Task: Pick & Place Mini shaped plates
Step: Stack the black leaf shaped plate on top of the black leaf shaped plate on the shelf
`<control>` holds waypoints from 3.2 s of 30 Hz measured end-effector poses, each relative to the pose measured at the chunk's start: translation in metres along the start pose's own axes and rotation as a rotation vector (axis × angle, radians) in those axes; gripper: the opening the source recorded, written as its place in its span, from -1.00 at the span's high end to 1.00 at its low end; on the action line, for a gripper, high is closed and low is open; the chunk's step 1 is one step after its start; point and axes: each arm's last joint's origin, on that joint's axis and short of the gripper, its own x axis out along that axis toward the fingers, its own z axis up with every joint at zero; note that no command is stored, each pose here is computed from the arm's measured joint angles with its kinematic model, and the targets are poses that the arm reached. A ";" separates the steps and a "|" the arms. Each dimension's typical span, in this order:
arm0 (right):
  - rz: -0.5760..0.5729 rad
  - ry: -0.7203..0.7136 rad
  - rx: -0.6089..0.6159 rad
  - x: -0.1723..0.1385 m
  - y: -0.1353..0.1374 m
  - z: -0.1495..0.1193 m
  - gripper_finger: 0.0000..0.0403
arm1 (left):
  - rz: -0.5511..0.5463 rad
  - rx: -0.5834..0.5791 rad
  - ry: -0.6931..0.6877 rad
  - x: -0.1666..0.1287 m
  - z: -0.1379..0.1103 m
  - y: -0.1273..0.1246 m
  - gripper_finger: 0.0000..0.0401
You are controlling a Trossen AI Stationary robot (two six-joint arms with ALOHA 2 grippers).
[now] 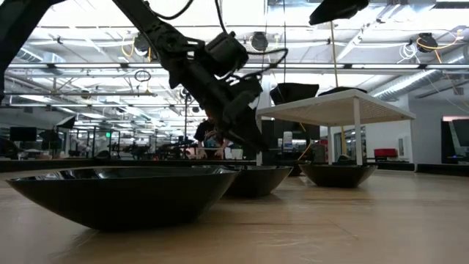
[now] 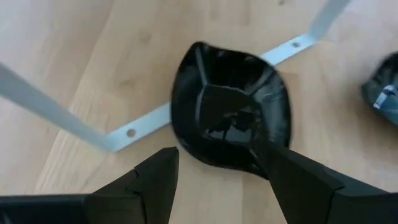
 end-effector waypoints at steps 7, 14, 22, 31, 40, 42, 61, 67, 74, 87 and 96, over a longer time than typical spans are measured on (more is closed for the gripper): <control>-0.001 -0.007 -0.004 0.000 0.000 0.001 0.35 | 0.013 -0.074 0.030 0.001 0.001 0.007 -0.19; -0.002 -0.013 -0.002 0.000 0.000 0.001 0.35 | -0.055 -0.101 0.081 0.006 -0.007 0.005 -0.19; -0.002 -0.020 0.001 0.000 0.000 0.002 0.35 | -0.054 -0.093 0.084 0.011 -0.011 0.007 -0.19; -0.002 -0.019 0.004 0.000 0.000 0.002 0.35 | -0.065 -0.065 0.242 0.007 -0.024 0.006 -0.19; -0.001 -0.012 0.002 0.000 0.000 0.001 0.35 | -0.068 -0.005 0.485 -0.032 -0.032 0.002 -0.19; -0.001 -0.012 0.002 0.000 0.000 0.001 0.35 | -0.031 0.020 0.488 -0.044 -0.027 -0.002 -0.19; -0.001 -0.013 0.002 0.000 0.000 0.001 0.35 | -0.017 0.362 0.409 -0.054 -0.013 -0.026 -0.19; -0.001 -0.013 0.002 0.000 0.000 0.001 0.35 | -0.074 0.329 0.503 -0.058 -0.022 -0.021 -0.19; -0.001 -0.012 0.002 0.000 0.000 0.001 0.35 | -0.100 0.302 0.510 -0.054 -0.028 -0.019 -0.15; -0.001 -0.013 0.002 0.000 0.000 0.001 0.35 | -0.112 0.203 0.460 -0.050 -0.032 -0.002 0.64; -0.001 -0.013 0.002 0.000 0.000 0.001 0.35 | -0.143 0.220 0.462 -0.050 -0.033 -0.002 0.80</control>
